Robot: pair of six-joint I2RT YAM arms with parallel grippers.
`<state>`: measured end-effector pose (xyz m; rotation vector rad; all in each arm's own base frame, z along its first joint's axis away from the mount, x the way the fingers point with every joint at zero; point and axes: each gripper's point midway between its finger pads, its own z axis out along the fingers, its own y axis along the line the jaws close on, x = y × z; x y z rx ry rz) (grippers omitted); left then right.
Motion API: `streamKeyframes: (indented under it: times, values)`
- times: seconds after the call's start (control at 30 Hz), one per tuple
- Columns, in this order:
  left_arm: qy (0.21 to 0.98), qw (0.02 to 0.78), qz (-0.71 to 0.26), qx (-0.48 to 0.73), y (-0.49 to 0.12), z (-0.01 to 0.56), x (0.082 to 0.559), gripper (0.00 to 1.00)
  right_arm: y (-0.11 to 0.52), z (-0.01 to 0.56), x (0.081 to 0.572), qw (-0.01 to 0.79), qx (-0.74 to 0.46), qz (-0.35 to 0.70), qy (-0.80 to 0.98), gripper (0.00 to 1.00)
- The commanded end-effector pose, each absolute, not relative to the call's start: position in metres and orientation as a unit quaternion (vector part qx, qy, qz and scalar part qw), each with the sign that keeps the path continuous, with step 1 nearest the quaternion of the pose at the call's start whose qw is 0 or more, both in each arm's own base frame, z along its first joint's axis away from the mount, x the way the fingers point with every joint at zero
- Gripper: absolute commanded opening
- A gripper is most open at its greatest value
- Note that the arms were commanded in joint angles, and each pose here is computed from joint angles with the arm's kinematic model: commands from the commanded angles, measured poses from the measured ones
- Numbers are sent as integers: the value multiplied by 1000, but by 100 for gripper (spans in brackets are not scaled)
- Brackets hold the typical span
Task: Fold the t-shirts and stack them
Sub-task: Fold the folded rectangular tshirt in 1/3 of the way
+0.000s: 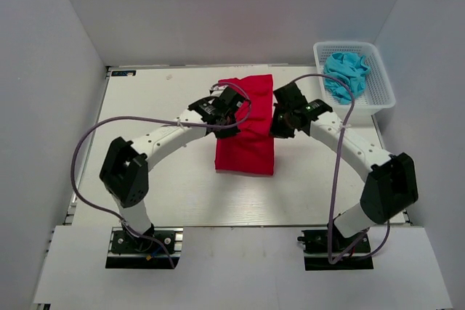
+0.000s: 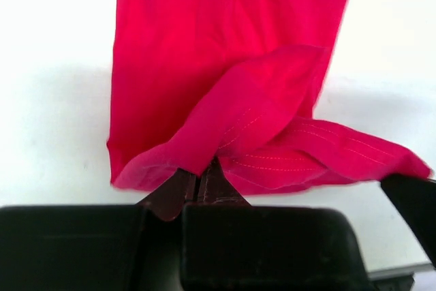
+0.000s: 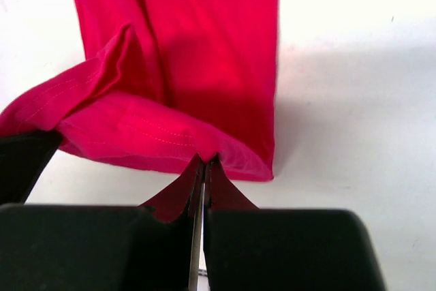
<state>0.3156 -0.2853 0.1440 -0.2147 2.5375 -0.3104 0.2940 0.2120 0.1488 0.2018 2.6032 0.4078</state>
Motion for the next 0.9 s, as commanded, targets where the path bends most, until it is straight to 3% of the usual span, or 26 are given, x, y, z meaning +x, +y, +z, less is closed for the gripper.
streamKeyframes:
  times: [0.0,0.5,0.53,0.57,0.6,0.63,0.67,0.73,0.8,0.87]
  values:
    - [948,285,-132,-58,-290,149,336,0,213,164,328,278,70,148,947,0]
    - [955,238,-160,-72,-289,113,403,0,218,112,389,209,81,149,963,0]
    - [956,235,-155,-77,-284,108,406,9,218,108,396,208,79,149,964,0]
    - [954,242,-161,-77,-286,113,410,35,220,108,402,211,78,150,963,0]
    - [953,247,-152,-90,-276,110,421,47,223,108,405,204,76,163,962,3]
    - [950,255,-151,-96,-274,110,429,64,222,109,416,210,78,166,960,14]
    - [948,258,-149,-108,-266,110,440,98,226,109,425,209,74,175,959,42]
    - [944,264,-155,-124,-263,120,460,99,231,121,449,226,65,189,953,59]
    - [940,272,-157,-134,-256,135,471,99,234,127,448,221,50,201,953,69]
    - [933,285,-173,-131,-260,151,474,99,235,130,440,226,31,208,951,85]
